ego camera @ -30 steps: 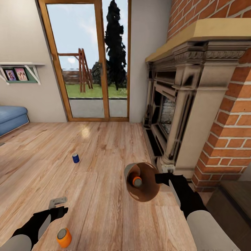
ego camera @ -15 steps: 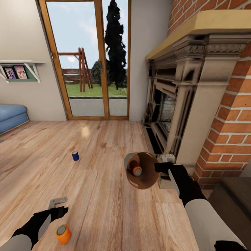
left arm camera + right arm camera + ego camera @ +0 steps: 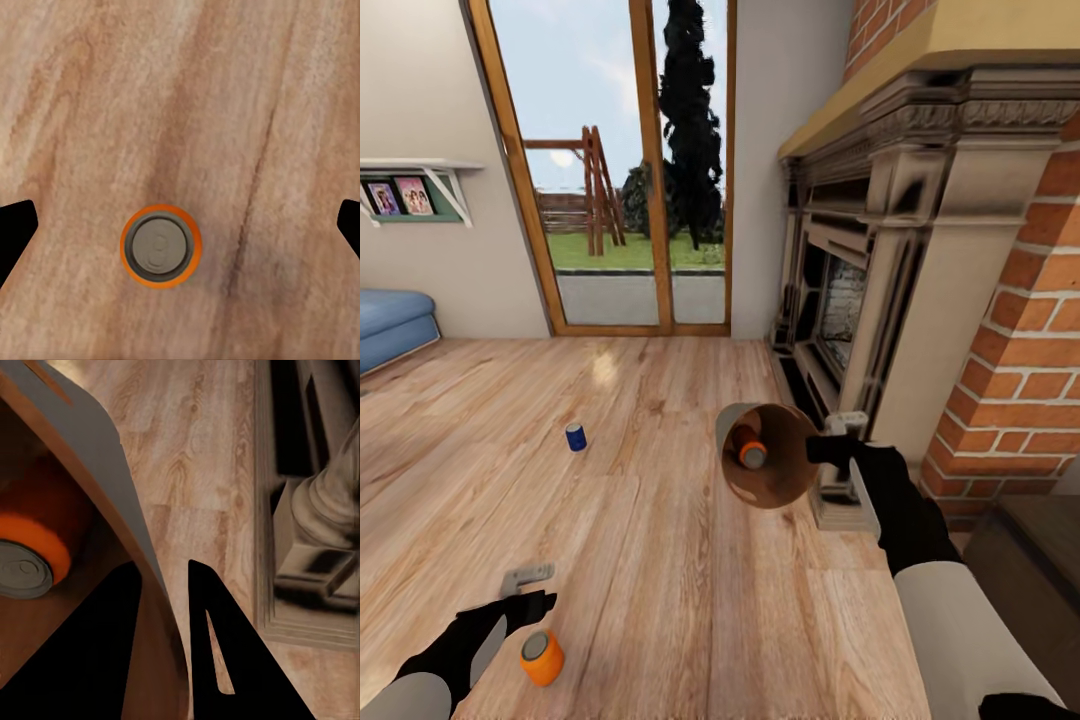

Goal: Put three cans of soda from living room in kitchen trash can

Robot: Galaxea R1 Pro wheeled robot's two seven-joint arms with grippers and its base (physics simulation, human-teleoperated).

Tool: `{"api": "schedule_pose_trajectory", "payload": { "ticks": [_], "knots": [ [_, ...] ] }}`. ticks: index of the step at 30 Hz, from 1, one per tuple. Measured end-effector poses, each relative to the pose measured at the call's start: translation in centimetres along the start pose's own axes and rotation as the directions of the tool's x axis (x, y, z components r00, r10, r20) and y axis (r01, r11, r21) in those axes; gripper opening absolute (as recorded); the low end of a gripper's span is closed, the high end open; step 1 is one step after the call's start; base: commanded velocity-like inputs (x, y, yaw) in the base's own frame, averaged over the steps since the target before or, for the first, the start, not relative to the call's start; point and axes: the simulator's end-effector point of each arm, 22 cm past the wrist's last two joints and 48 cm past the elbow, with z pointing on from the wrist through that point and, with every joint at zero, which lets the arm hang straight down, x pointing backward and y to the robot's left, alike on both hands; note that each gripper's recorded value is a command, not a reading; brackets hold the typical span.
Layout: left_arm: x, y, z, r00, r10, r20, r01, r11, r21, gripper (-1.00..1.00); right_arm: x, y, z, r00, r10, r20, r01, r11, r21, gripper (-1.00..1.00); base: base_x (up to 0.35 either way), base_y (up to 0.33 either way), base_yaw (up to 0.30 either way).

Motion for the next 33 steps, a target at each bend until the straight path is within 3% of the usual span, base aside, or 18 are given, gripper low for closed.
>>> {"api": "schedule_pose_trajectory", "payload": {
  "ticks": [6,7,10,14,22,33],
  "knots": [
    [1.1,0.1,0.7,1.0,0.006,-0.02,-0.006,1.0,-0.004,1.0,-3.7,0.3,-1.4,0.996,-0.014,0.093,0.015,1.0,-0.007,-1.0,0.0,0.0,0.0],
    [1.3,0.1,0.9,1.0,0.007,-0.024,-0.007,1.0,-0.005,1.0,-4.2,0.7,-1.7,0.994,-0.037,0.106,0.039,0.999,-0.018,-1.0,0.0,0.0,0.0],
    [1.9,0.1,1.2,0.999,0.01,-0.036,-0.01,1.0,-0.007,1.0,-5.3,2.2,-2.2,0.99,-0.019,0.14,0.03,0.996,-0.079,-1.0,0.0,0.0,0.0],
    [2.7,0.2,1.7,0.999,0.012,-0.052,-0.013,1.0,-0.01,1.0,-4.7,1.8,-1.6,0.99,-0.041,0.132,0.05,0.997,-0.063,-1.0,0.0,0.0,0.0],
    [4.3,0.3,2.6,0.996,0.017,-0.083,-0.018,1.0,-0.015,1.0,-4.4,2.1,-1.0,0.989,-0.034,0.141,0.046,0.996,-0.077,-1.0,0.0,0.0,0.0],
    [3.6,0.2,2.6,0.999,0.024,-0.045,-0.024,1.0,-0.008,1.0,-4.0,2.1,-1.1,0.99,-0.033,0.137,0.044,0.996,-0.076,-1.0,0.02,0.0,0.0]
  ]
}}
